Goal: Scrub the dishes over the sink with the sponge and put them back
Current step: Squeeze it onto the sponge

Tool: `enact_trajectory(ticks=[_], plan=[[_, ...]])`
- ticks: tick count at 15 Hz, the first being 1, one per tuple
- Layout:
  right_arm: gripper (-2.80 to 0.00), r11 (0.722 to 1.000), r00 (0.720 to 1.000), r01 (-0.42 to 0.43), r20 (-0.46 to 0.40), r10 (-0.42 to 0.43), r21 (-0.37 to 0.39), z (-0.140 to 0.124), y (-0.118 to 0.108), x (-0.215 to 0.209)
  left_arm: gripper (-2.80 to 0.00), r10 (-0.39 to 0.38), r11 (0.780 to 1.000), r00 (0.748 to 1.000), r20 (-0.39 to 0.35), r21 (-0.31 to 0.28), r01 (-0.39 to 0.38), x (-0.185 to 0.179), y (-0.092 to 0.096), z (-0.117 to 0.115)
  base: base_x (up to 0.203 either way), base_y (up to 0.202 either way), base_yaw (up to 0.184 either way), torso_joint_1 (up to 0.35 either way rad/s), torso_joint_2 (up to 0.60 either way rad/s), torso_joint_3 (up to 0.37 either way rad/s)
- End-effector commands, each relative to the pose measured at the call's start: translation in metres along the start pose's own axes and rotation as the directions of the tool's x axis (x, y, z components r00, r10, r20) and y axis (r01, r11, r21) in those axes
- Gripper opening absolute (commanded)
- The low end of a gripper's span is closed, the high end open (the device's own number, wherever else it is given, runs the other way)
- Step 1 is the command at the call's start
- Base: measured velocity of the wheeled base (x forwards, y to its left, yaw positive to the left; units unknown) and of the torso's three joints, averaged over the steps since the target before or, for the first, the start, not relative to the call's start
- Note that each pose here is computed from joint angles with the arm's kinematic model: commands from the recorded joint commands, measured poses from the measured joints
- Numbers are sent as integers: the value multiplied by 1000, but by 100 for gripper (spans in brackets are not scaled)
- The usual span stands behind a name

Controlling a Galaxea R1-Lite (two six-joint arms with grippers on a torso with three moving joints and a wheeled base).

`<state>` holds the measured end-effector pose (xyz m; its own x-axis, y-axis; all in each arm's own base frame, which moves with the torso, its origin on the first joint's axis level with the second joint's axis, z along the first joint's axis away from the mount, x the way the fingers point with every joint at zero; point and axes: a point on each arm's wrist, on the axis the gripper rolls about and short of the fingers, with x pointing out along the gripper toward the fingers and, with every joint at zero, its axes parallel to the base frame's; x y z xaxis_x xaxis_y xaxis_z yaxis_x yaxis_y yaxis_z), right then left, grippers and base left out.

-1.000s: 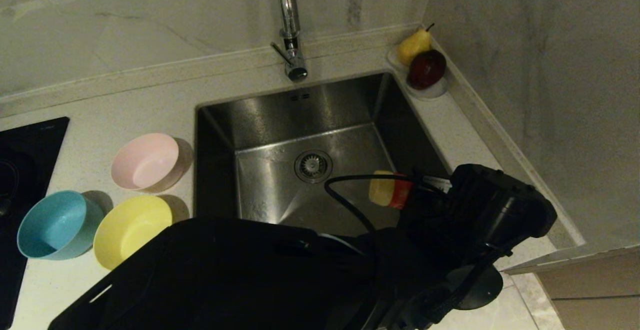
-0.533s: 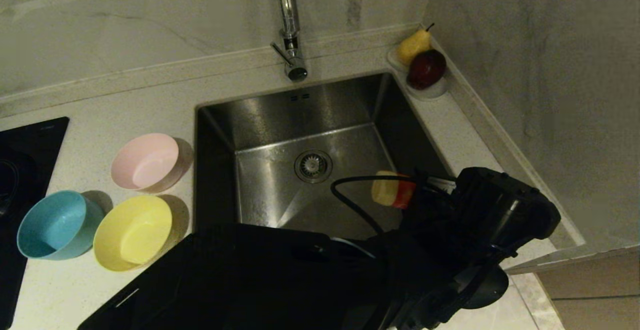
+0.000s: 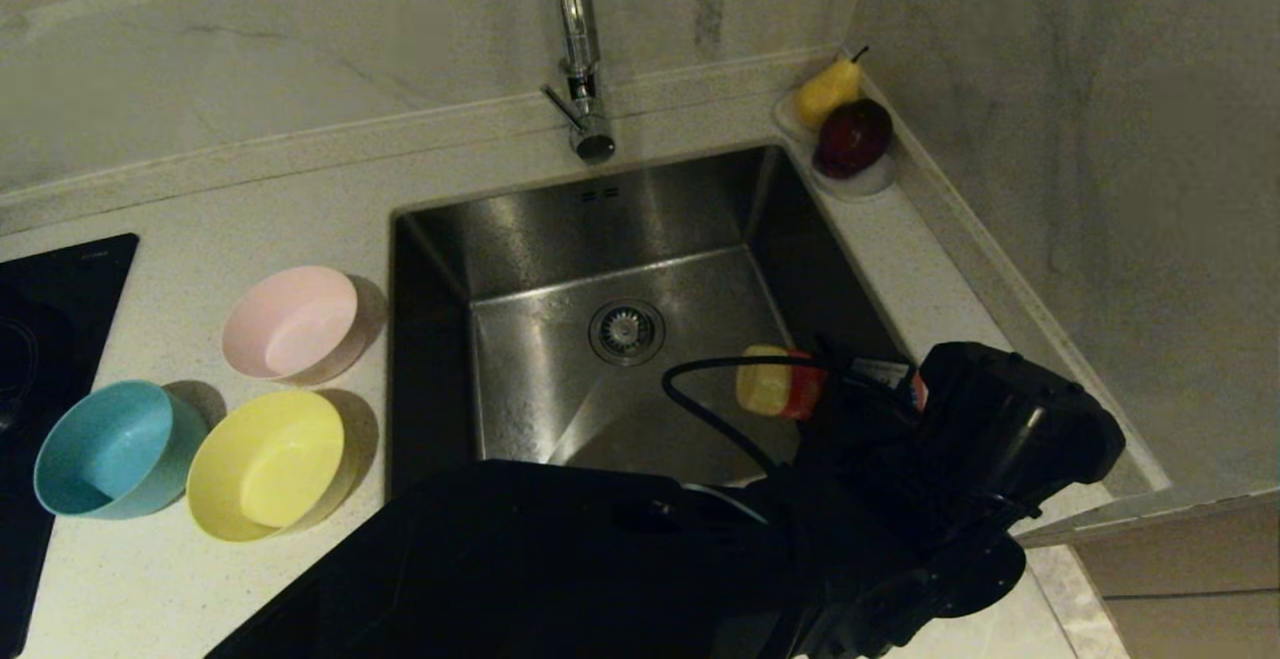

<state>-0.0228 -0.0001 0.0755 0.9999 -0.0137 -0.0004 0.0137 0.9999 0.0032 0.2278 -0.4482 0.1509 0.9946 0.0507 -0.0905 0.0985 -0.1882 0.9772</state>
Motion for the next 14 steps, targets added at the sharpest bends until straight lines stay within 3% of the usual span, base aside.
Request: enact_trajectory(ticks=[1,12,14], plan=[[-280,1000,1000,-1,0,1,0,0,0,0,-280,1,1000,1000,-10,5,-1,1,-1,1,0,0,0,0,0,0],[-280,1000,1000,0,-1,0,0,0,0,0,-280,17,1000,1000,12,-25,-17,-9,15,-4,0,0,0,0,0,0],[-280,1000,1000,-1,-1,1,0,0,0,0,-280,11,1000,1000,16,-8,-11,-11,11,-4,0,0,0,0,0,0]])
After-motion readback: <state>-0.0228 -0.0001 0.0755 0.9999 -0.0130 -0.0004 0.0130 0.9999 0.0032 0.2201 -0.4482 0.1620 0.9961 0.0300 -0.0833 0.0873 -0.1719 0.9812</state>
